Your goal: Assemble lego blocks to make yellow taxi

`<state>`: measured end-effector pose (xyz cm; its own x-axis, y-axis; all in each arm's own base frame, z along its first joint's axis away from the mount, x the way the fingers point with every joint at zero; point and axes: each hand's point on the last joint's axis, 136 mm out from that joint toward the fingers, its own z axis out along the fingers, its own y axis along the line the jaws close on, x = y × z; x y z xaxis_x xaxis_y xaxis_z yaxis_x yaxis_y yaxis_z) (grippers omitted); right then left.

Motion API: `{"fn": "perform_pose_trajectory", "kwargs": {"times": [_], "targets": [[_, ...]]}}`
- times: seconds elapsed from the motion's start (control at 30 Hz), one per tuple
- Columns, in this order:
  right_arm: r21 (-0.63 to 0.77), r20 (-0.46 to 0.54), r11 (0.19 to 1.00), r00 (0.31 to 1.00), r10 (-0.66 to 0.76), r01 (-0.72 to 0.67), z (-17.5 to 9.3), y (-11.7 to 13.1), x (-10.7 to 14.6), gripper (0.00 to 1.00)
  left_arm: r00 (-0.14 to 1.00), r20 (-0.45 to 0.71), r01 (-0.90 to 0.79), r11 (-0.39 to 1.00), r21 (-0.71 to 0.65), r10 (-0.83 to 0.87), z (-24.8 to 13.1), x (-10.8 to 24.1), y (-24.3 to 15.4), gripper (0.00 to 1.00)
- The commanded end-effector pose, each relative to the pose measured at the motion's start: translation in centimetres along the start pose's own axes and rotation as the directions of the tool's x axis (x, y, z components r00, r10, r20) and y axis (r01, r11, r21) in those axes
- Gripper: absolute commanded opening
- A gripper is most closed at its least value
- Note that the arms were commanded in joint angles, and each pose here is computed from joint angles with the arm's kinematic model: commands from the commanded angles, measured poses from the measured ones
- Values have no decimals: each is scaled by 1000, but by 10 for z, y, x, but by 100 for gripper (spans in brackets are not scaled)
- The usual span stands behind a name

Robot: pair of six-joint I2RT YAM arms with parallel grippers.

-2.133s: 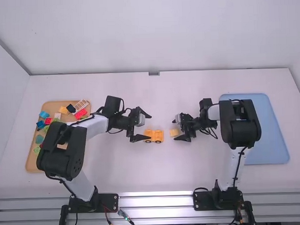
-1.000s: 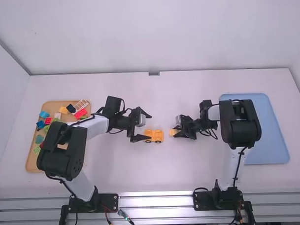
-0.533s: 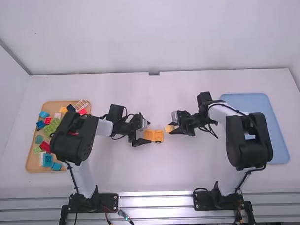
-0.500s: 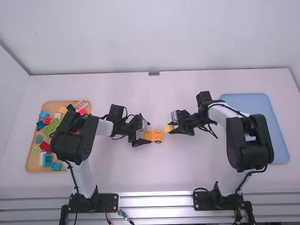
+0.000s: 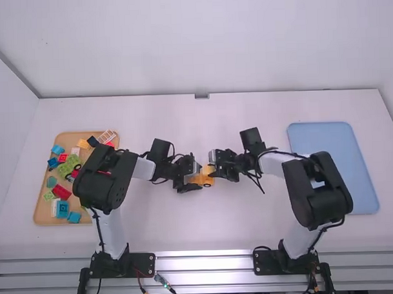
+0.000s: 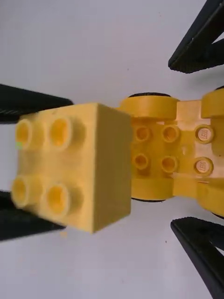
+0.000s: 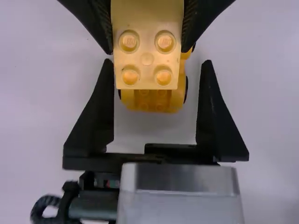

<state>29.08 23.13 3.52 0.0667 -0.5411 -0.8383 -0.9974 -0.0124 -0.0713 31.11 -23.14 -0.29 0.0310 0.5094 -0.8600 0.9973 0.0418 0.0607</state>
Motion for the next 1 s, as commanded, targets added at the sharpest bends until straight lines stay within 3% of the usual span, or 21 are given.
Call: {"fn": "perform_pose_trajectory", "kwargs": {"times": [0.0, 0.13, 0.47, 0.8, 0.9, 0.97], "targets": [[6, 9, 995, 995, 103, -103, 2, 6, 4, 5, 1000, -7, 29, 999, 16, -28, 1, 8, -9, 81], [-1, 47, 994, 993, 108, -108, 3, 12, 2, 6, 1000, -4, 20, 1000, 11, -20, 1, 10, -11, 81], [-5, 44, 994, 993, 109, -109, 4, 13, 3, 6, 1000, 5, 8, 1000, 4, -8, 1, 11, -14, 73], [7, 24, 994, 994, 106, -106, 5, 12, 6, 6, 997, 24, 70, 997, -23, -69, 8, 18, -6, 73], [4, 19, 996, 996, 89, -89, 5, 13, 8, 6, 997, 25, 67, 997, -24, -67, 9, 19, -5, 70], [2, 18, 996, 996, 91, -91, 5, 14, 8, 6, 998, 25, 65, 998, -25, -65, 9, 19, -5, 63]]}}
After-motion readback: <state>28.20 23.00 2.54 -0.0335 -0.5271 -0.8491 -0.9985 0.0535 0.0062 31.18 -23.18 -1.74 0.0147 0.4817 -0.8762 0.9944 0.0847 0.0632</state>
